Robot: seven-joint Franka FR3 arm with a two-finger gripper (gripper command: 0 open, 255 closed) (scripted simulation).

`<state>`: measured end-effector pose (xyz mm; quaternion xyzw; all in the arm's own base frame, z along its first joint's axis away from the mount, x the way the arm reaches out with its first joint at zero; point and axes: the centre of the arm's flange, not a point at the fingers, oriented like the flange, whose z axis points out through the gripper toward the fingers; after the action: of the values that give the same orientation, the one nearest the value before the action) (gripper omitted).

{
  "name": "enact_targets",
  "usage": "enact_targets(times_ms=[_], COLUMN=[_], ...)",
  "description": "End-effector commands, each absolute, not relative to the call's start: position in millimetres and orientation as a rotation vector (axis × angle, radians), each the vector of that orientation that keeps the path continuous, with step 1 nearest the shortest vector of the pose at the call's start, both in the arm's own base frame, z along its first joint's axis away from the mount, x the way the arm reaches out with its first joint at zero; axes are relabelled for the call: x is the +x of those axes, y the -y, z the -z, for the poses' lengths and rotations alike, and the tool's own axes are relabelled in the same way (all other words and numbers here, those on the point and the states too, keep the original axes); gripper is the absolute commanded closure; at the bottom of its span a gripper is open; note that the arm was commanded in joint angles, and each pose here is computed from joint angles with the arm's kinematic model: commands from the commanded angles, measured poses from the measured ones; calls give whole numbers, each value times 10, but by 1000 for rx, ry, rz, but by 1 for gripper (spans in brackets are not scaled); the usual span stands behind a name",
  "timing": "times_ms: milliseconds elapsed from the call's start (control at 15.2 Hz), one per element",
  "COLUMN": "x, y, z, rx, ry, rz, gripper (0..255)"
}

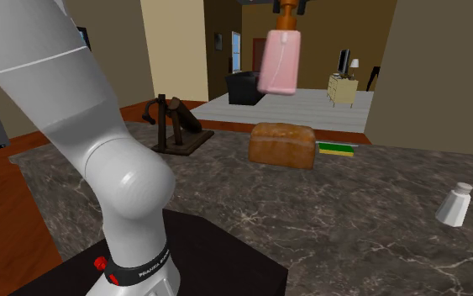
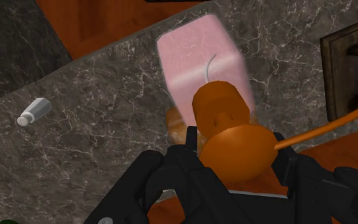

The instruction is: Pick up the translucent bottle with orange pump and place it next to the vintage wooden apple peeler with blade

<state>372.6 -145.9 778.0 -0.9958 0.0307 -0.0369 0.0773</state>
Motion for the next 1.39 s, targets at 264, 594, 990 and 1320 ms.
enact_targets(times_ms=[264, 594, 990, 1320], x=[3773, 3895, 4042, 4164], y=[1201, 552, -226, -875], z=[-7955, -7957, -7960, -7962], rx=[-2983, -2983, -2983, -2983], ry=[-92, -92, -92, -92], rz=[110, 110, 110, 110], gripper=[255, 255, 255, 255])
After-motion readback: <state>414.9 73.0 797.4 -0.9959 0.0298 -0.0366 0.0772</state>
